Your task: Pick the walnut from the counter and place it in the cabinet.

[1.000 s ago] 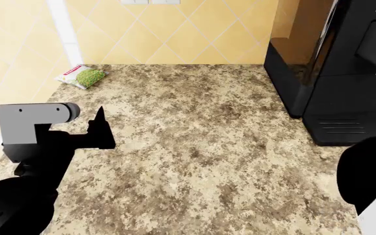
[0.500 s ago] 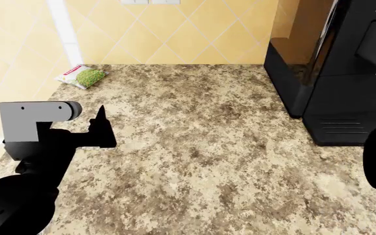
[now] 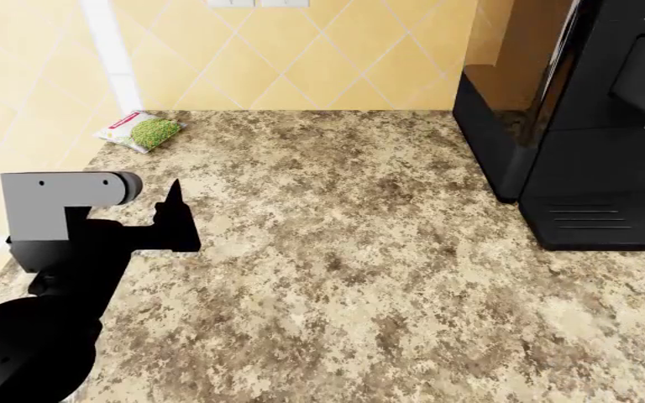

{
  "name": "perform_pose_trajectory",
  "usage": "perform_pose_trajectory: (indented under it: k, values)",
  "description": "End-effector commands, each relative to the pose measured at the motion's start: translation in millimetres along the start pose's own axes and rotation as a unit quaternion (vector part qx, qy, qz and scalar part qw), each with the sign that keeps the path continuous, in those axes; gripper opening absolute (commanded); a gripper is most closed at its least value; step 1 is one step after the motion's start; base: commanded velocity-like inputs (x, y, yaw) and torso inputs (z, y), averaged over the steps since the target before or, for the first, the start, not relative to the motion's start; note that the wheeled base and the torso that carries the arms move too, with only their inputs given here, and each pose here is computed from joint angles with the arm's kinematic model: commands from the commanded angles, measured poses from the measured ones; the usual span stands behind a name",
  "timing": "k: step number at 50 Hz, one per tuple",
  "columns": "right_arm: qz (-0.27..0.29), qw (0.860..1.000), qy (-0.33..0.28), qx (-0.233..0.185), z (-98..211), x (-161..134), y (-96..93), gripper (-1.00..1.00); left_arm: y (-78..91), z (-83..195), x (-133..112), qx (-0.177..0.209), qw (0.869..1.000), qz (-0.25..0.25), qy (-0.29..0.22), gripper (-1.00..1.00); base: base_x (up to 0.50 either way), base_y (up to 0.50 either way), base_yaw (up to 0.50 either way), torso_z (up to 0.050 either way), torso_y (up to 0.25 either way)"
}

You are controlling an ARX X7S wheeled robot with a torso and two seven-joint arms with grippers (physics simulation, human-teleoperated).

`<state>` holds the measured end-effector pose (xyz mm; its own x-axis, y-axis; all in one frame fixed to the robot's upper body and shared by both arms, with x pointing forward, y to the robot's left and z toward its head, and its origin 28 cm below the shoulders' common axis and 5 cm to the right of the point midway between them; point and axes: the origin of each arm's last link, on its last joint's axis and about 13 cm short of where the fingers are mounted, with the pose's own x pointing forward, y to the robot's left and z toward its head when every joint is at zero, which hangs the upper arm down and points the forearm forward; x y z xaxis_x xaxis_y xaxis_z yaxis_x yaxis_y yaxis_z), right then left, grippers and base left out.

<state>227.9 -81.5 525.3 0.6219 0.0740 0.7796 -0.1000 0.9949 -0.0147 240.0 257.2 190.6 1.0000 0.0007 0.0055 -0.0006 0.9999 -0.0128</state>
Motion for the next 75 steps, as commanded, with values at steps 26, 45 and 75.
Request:
perform_pose_trajectory:
  k: [26, 45, 75]
  values:
    - [0.007, 0.983, 0.177, 0.046, -32, 71, -7.4, -1.00, 3.3, -3, 3, -0.003, 1.000, 0.004, 0.004, 1.00, 0.00, 0.00, 0.00, 0.000, 0.000]
    - [-0.005, 0.965, 0.256, 0.055, -64, 83, -14.3, -1.00, 5.7, -5, 4, -0.005, 1.000, 0.009, 0.008, 1.00, 0.00, 0.00, 0.00, 0.000, 0.000]
    - [-0.034, 0.950, 0.309, 0.021, -111, 71, -22.1, -1.00, 7.8, -10, 9, -0.007, 1.000, 0.015, 0.018, 1.00, 0.00, 0.00, 0.00, 0.000, 0.000]
